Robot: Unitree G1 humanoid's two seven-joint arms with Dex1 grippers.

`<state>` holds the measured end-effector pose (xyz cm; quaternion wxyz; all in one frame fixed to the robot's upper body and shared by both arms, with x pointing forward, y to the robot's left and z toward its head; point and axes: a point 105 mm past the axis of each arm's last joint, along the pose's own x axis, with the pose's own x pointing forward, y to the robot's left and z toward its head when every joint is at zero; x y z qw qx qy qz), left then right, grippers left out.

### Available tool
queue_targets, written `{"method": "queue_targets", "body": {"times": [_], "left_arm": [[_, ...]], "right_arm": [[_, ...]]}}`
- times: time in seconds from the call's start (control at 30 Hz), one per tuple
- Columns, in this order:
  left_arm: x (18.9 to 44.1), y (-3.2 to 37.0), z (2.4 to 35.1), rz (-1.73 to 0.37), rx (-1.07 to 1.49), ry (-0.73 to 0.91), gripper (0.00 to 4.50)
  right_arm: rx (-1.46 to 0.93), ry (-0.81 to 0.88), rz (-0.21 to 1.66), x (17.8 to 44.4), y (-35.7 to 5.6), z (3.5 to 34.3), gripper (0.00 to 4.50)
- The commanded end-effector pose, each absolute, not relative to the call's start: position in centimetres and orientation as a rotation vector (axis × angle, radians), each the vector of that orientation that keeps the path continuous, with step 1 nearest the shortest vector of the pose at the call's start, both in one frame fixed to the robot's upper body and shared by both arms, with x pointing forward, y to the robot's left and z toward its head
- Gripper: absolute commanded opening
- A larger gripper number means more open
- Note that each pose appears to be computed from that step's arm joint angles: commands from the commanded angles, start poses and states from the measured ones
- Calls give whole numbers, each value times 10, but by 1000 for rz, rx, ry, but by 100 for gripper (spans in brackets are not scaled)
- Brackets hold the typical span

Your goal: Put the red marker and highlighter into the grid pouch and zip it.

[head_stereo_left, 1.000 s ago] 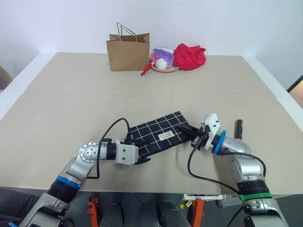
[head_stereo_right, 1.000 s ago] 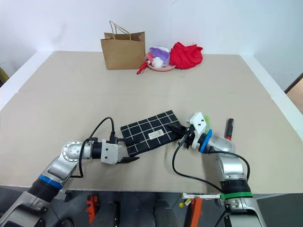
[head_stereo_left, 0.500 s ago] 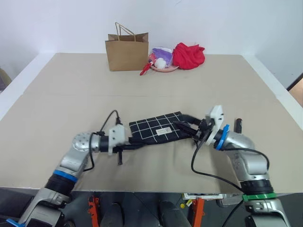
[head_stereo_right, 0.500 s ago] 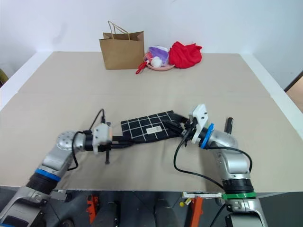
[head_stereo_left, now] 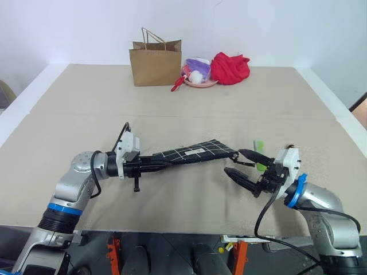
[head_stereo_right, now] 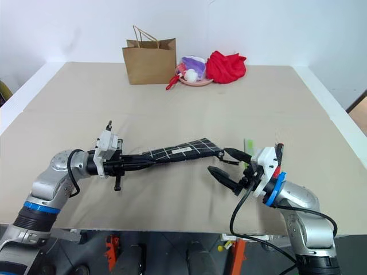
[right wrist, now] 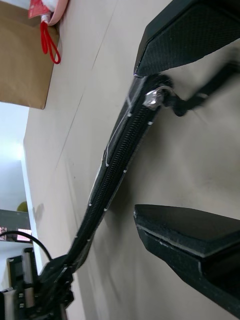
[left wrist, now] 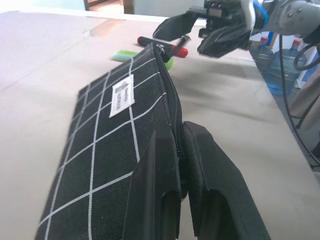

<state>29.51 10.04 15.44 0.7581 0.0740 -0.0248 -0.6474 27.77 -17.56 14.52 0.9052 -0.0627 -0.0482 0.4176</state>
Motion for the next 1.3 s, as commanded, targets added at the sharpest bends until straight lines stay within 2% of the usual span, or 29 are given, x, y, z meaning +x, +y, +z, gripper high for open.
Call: {"method": "queue_targets", "body": {"times": [0.03,0.17,0.27,0.33,0.5,0.53,0.8,0.97,1.1,1.3], "left_arm": [[291,99,166,-1415,184,-103,0],[290,100,165,-1412,180,-100,0],[290,99,166,-1406,169,-102,0],[289,99,166,-1406,169,-102,0],[288,99,164,-1400,168,-98,0],[288,99,164,-1399,167,-98,0],[287,98,163,-1401,164,-98,0],[286,94,162,-1413,176,-103,0],[287,89,160,-1416,195,-117,0],[290,83,160,-1411,231,-155,0]], "right_arm": [[-125,-159,797,283,-182,152,435],[-136,-140,804,284,-184,147,435],[-141,-138,806,284,-185,145,365],[-140,-142,811,284,-185,145,281],[-153,-172,827,284,-184,151,24],[-154,-177,835,283,-183,152,7],[-166,-199,873,284,-173,162,7],[-122,-202,996,279,-138,172,7],[-106,-176,1103,271,-106,170,7],[-101,-148,1183,270,-80,166,7]]}}
